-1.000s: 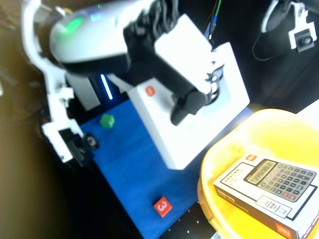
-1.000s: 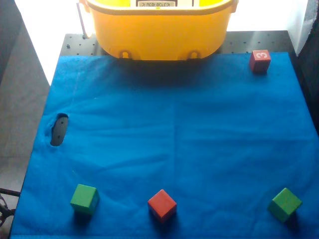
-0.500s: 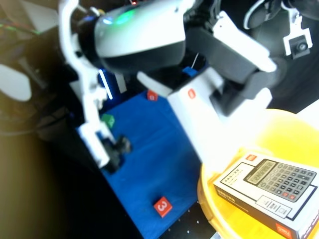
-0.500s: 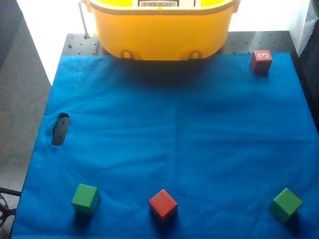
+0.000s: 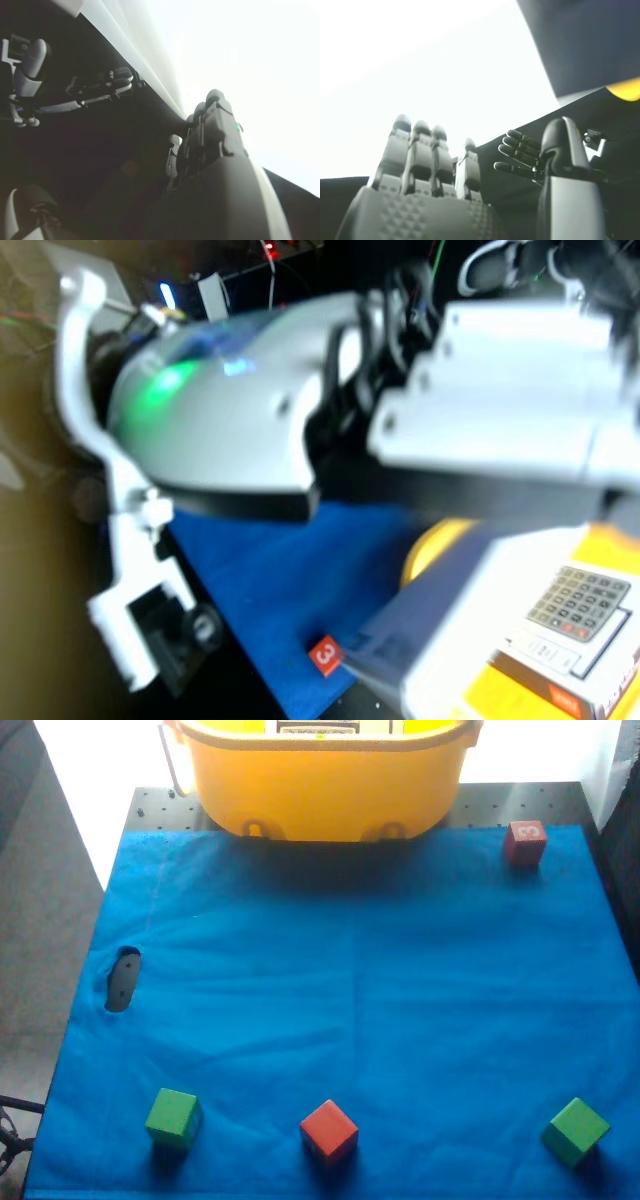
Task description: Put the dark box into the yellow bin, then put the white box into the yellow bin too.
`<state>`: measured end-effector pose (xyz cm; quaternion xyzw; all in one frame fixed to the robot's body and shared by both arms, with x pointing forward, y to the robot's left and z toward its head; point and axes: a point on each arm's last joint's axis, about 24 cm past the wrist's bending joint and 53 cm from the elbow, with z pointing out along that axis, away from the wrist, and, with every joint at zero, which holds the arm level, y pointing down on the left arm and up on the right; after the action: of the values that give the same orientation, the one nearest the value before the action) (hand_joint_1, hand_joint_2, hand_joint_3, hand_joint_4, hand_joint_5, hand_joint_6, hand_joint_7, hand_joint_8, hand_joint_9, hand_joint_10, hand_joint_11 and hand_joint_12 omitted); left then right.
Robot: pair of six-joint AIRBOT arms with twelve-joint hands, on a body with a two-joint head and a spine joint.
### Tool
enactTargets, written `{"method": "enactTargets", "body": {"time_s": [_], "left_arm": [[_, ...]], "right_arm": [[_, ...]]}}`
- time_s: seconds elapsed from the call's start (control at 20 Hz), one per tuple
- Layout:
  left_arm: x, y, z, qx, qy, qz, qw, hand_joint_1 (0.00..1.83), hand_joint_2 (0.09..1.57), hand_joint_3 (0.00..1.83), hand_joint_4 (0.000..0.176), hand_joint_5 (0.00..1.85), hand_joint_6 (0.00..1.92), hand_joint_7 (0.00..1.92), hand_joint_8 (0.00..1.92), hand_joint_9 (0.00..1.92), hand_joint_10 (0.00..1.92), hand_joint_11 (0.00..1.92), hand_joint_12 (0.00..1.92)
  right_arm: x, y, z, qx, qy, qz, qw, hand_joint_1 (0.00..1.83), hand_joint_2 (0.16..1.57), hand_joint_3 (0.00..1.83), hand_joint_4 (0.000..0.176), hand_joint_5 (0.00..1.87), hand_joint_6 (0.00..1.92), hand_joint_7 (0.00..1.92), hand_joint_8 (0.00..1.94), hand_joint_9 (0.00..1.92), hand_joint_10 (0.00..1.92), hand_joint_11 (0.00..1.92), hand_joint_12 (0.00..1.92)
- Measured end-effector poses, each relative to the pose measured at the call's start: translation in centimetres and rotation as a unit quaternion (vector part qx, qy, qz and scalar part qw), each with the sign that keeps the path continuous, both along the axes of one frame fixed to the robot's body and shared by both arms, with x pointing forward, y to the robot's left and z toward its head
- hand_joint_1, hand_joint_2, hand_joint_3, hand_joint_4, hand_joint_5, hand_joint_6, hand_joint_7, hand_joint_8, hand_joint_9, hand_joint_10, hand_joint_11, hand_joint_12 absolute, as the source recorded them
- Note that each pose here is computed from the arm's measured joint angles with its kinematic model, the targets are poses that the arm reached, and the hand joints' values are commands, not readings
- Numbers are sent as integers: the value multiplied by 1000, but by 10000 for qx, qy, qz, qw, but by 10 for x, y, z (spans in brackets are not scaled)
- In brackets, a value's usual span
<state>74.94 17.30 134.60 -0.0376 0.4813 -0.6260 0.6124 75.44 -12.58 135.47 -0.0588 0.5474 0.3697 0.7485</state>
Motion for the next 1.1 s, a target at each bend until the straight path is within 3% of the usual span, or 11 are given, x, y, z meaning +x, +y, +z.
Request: {"method": "enactTargets", "body": {"time_s": [0.5,0.9,1.1], "left_arm": [[1,3,-7,3,88,31,10000,732,636,0,176,0,0,0,0,0,0,0,0],[-2,32,-20,89,266,346,9990,703,625,0,176,0,0,0,0,0,0,0,0],[-18,53,-31,138,317,492,9982,772,636,0,176,0,0,0,0,0,0,0,0]], "right_arm": [[-13,0,2,-158,-96,1,9998,814,870,0,176,0,0,0,0,0,0,0,0],[-29,-35,8,-250,-133,-208,9994,702,778,0,176,0,0,37,13,4,1,24,10],[-47,-46,11,-228,-116,-214,9994,680,801,7,176,0,0,12,0,3,0,19,6]]}}
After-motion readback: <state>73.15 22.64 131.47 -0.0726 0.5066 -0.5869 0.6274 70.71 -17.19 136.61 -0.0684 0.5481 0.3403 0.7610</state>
